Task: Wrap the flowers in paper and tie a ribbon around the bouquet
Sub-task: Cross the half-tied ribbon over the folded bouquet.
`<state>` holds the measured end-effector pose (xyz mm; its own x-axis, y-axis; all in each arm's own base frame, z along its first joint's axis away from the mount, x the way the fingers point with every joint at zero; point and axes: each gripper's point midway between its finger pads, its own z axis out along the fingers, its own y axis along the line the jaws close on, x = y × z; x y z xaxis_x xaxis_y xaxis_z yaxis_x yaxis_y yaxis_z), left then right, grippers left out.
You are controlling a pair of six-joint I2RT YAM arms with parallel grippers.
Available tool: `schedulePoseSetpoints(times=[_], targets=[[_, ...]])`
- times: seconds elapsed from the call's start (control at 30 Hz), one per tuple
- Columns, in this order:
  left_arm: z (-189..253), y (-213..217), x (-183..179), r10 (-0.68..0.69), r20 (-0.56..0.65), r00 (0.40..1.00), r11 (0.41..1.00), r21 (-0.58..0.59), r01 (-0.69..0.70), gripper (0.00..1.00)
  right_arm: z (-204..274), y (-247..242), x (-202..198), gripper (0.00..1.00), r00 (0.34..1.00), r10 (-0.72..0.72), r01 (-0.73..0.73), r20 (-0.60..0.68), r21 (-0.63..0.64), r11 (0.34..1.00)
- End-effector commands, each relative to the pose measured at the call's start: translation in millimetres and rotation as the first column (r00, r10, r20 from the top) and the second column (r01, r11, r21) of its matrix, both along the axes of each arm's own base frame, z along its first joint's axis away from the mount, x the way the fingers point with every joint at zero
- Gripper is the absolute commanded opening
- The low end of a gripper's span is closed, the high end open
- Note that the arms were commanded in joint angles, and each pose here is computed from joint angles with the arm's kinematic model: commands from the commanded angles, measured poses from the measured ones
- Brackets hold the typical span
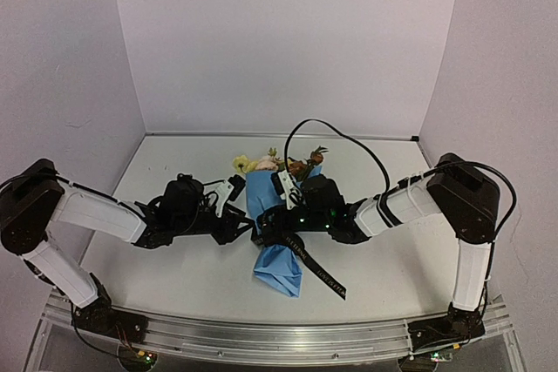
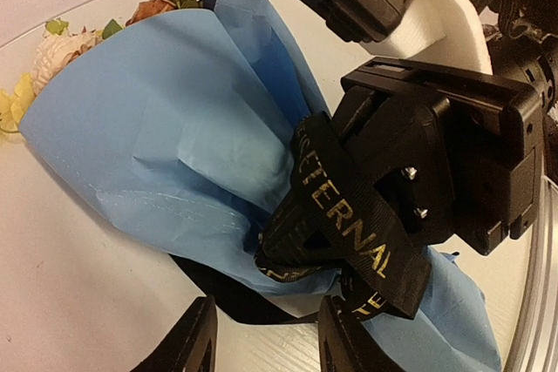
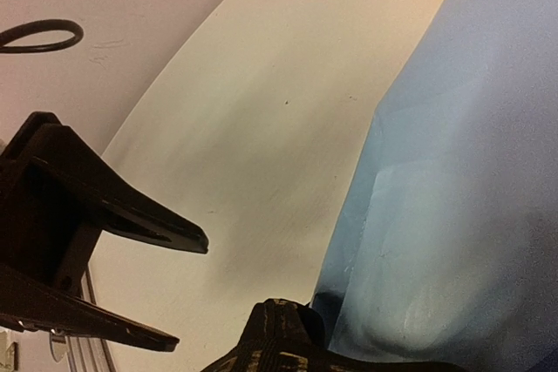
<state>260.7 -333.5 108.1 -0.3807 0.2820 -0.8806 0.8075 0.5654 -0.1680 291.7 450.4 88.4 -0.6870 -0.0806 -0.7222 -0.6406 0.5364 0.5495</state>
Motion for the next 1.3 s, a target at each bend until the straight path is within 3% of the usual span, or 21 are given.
schedulePoseSetpoints(times=[0.0, 0.33, 0.9, 1.1, 1.27], targets=[[8, -13, 3, -0.139, 0.179, 0.974, 0.990, 0.036, 0.134, 0.45, 23, 7, 2, 0.00, 1.000, 0.017, -0.018, 0.024, 0.057, 0.998], [-17, -13, 11, -0.255, 0.208, 0.944, 0.960, 0.168, 0.222, 0.48, 22, 3, -4, 0.00, 0.998, 0.039, -0.041, 0.042, 0.043, 0.998], [-11, -26, 3, -0.412, 0.163, 0.896, 0.903, 0.202, 0.379, 0.47, 25, 7, -10, 0.00, 0.994, 0.101, -0.103, 0.033, 0.061, 0.993], [-19, -27, 2, -0.428, 0.137, 0.893, 0.893, 0.218, 0.394, 0.41, 25, 5, -10, 0.00, 0.994, 0.104, -0.106, 0.033, 0.060, 0.993], [-17, -28, 5, -0.420, 0.141, 0.896, 0.897, 0.213, 0.387, 0.30, 26, 4, -10, 0.00, 0.994, 0.106, -0.108, 0.034, 0.062, 0.992]])
